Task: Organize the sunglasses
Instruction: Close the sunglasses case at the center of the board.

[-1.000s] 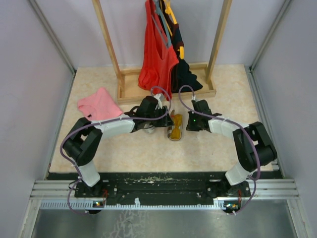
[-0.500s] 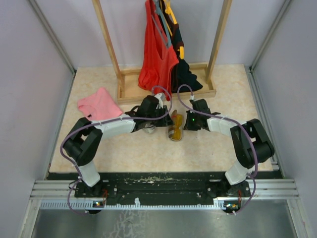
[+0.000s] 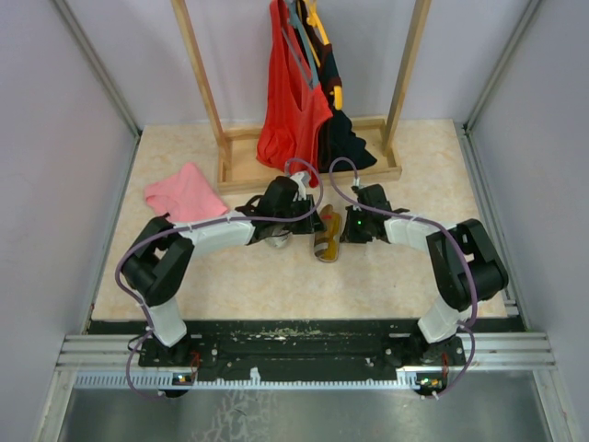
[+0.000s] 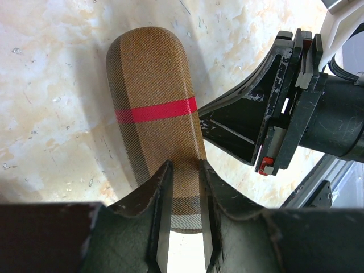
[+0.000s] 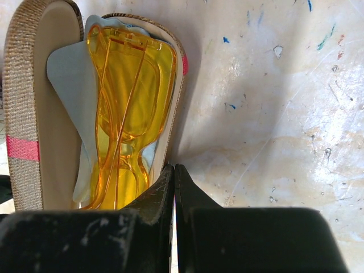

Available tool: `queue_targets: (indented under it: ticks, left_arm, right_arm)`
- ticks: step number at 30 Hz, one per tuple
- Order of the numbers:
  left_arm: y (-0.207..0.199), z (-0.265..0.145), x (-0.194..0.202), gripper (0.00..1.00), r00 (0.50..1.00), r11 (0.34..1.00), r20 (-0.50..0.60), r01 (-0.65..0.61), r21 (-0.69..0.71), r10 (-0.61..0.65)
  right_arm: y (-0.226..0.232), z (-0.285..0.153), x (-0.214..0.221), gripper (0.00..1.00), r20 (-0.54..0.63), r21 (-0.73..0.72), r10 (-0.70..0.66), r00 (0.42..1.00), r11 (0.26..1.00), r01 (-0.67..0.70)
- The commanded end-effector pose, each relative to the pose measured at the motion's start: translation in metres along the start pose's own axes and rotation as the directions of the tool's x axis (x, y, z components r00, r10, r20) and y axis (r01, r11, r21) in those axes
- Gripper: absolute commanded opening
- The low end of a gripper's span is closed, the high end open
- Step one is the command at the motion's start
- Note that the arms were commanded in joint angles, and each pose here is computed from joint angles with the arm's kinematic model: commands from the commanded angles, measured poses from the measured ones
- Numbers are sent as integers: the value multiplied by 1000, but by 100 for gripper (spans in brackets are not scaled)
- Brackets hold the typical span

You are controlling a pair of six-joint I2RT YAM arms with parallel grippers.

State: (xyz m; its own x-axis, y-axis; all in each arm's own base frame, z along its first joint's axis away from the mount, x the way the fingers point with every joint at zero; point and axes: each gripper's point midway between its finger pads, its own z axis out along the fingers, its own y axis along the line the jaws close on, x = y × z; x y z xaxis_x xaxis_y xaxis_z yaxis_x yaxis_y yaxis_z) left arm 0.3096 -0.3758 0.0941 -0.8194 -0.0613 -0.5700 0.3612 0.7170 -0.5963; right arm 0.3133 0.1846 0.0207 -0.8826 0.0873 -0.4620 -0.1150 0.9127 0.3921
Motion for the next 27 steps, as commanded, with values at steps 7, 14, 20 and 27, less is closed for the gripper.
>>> queue_targets:
  ticks: [7,14,20,27]
  left_arm:
    - [2,15,20,30,999,1000,-52,-9,-6,9]
    - [5,21,29,29,997,1000,-73,-6,-13,5]
    - [8,24,35,29,996,1000,-85,-6,-21,4]
    - [14,25,39,29,996,999,-91,-4,-37,0]
  right_arm:
    - [19,0,-30,0,79,-74,-17,997,997,23]
    - [19,0,-29,0,76,-74,-16,997,997,22]
    - [19,0,-30,0,79,-74,-17,997,997,23]
    - [18,-2,-30,0,80,-64,-19,997,998,24]
